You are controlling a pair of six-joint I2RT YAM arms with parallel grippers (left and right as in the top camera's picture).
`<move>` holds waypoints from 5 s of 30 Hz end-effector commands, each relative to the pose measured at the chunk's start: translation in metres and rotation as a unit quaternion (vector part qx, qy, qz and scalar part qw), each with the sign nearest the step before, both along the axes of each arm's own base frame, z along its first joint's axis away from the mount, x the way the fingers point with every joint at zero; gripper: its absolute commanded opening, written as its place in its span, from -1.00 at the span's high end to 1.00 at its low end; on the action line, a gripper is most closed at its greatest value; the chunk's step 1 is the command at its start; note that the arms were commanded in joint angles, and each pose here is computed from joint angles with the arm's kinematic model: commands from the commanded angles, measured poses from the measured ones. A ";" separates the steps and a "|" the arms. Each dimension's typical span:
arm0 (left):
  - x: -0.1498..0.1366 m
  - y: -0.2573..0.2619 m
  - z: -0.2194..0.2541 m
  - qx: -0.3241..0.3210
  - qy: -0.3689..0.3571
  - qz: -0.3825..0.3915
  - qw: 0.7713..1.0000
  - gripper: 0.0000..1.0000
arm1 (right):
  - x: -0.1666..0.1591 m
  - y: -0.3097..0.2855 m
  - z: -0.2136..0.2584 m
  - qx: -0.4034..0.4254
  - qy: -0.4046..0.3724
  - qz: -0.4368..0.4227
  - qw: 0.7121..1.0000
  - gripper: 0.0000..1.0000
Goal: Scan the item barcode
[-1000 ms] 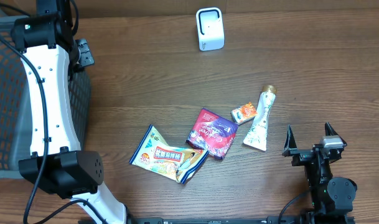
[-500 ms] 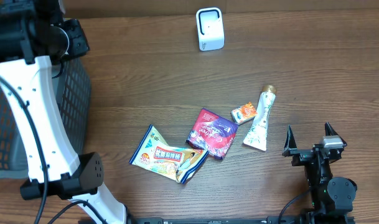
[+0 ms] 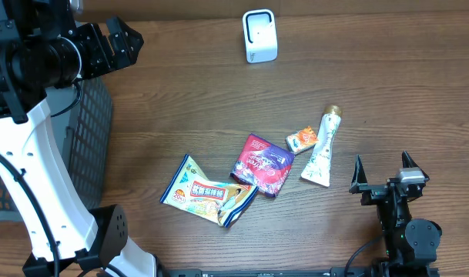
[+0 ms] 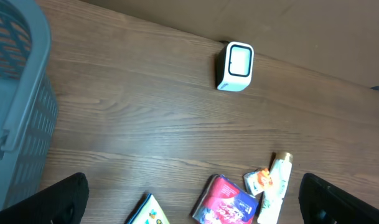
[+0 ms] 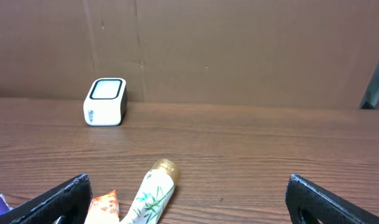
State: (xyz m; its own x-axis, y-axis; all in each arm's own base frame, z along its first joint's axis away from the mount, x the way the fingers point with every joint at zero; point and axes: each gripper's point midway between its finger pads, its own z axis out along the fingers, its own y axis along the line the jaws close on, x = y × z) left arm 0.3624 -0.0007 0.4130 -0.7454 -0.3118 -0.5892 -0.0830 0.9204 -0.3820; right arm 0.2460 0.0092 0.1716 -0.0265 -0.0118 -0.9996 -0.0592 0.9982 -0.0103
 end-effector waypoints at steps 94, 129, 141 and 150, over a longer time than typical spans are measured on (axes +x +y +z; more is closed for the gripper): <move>-0.002 -0.001 0.005 0.000 -0.009 -0.005 1.000 -1.00 | 0.093 0.079 -0.063 0.244 0.615 -0.020 0.749 -1.00; -0.002 -0.001 0.005 0.000 -0.009 -0.005 1.000 -1.00 | 0.115 0.052 -0.126 0.187 0.621 -0.118 0.752 -0.29; -0.002 -0.001 0.005 0.000 -0.009 -0.005 1.000 -1.00 | 0.083 0.047 -0.169 0.162 0.676 -0.137 0.705 0.35; -0.002 -0.001 0.005 0.000 -0.009 -0.005 1.000 -1.00 | 0.105 0.057 -0.119 0.178 0.677 -0.118 0.704 0.93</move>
State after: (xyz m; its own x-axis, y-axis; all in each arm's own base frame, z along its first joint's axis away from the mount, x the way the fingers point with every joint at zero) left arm 0.3618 -0.0009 0.4125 -0.7475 -0.3121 -0.5864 -0.0838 0.9200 -0.3828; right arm 0.3259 0.0617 0.0249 -0.9148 0.4007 0.0508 0.4039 0.9083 0.1093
